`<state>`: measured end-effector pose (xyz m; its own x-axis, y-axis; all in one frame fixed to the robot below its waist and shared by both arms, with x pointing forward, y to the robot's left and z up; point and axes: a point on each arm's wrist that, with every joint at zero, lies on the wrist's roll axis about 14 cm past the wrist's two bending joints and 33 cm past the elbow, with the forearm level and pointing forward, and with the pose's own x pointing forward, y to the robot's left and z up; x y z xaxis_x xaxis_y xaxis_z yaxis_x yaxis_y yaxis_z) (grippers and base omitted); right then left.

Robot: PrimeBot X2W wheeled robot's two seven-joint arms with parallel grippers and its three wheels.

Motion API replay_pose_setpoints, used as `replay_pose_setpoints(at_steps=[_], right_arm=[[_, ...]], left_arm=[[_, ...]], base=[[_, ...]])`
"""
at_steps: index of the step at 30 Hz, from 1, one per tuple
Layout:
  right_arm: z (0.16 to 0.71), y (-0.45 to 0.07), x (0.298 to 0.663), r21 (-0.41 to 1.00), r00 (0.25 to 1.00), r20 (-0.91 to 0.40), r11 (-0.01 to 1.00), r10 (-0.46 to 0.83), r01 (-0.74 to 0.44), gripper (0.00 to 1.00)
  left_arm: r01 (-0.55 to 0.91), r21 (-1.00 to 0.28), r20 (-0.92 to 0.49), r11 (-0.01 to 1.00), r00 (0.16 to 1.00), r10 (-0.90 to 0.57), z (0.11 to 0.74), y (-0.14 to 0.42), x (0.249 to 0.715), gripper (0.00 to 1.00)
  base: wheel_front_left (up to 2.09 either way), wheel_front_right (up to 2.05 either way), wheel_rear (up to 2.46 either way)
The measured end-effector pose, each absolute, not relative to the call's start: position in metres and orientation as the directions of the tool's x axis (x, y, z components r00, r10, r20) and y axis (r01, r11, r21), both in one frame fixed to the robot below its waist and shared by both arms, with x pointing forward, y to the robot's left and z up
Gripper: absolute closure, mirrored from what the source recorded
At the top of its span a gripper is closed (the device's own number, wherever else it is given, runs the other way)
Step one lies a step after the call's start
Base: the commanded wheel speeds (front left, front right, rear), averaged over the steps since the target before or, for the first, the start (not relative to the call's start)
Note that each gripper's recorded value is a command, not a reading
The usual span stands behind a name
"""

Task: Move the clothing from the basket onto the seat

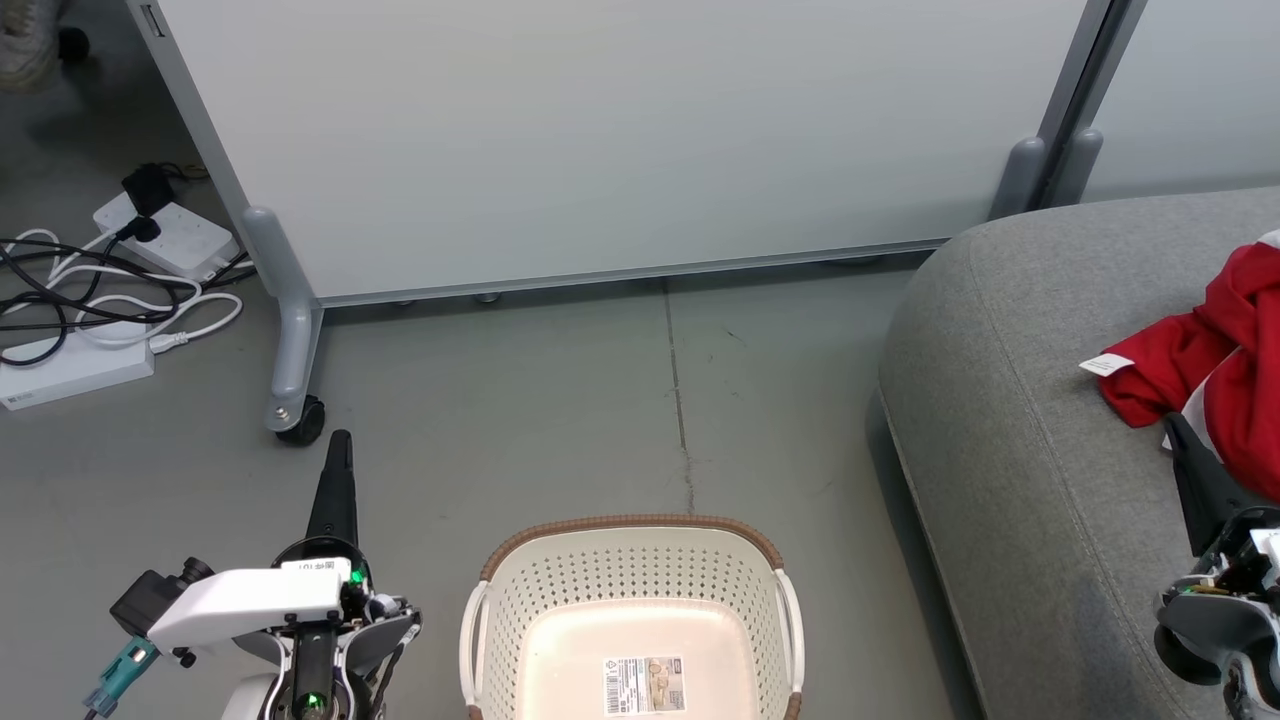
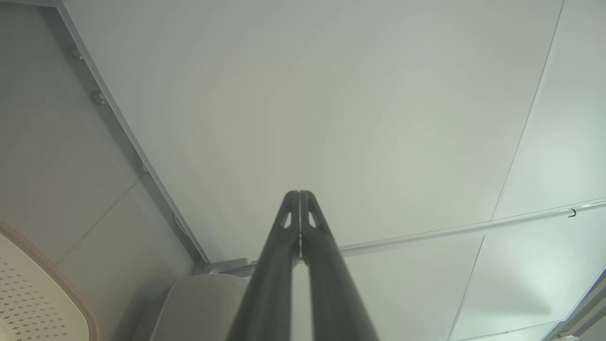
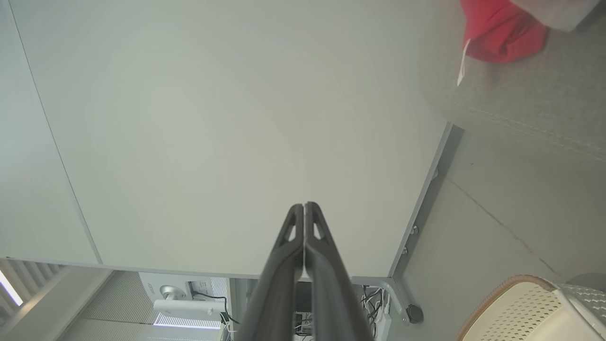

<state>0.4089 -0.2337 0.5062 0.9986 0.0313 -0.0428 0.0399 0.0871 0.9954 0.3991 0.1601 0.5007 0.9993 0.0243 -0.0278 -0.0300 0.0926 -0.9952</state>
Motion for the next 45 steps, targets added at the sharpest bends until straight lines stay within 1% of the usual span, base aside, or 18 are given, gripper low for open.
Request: replay_pose_setpoints(at_steps=[14, 45], right_arm=[[0.5113, -0.2408, 0.4109, 1.0, 1.0, -0.017, -0.007, 0.021, 0.017, 1.0], [0.5125, -0.2409, 0.4114, 1.0, 1.0, -0.013, -0.009, 0.022, 0.013, 1.0]], left_arm=[[-0.012, -1.0, -0.012, 0.0, 1.0, 0.022, 0.5072, 0.1563, 0.4045, 1.0], [-0.013, -1.0, -0.013, -0.003, 1.0, 0.023, 0.5071, 0.1565, 0.4044, 1.0]], base=[[0.0, 0.0, 0.0], [0.0, 0.0, 0.0]])
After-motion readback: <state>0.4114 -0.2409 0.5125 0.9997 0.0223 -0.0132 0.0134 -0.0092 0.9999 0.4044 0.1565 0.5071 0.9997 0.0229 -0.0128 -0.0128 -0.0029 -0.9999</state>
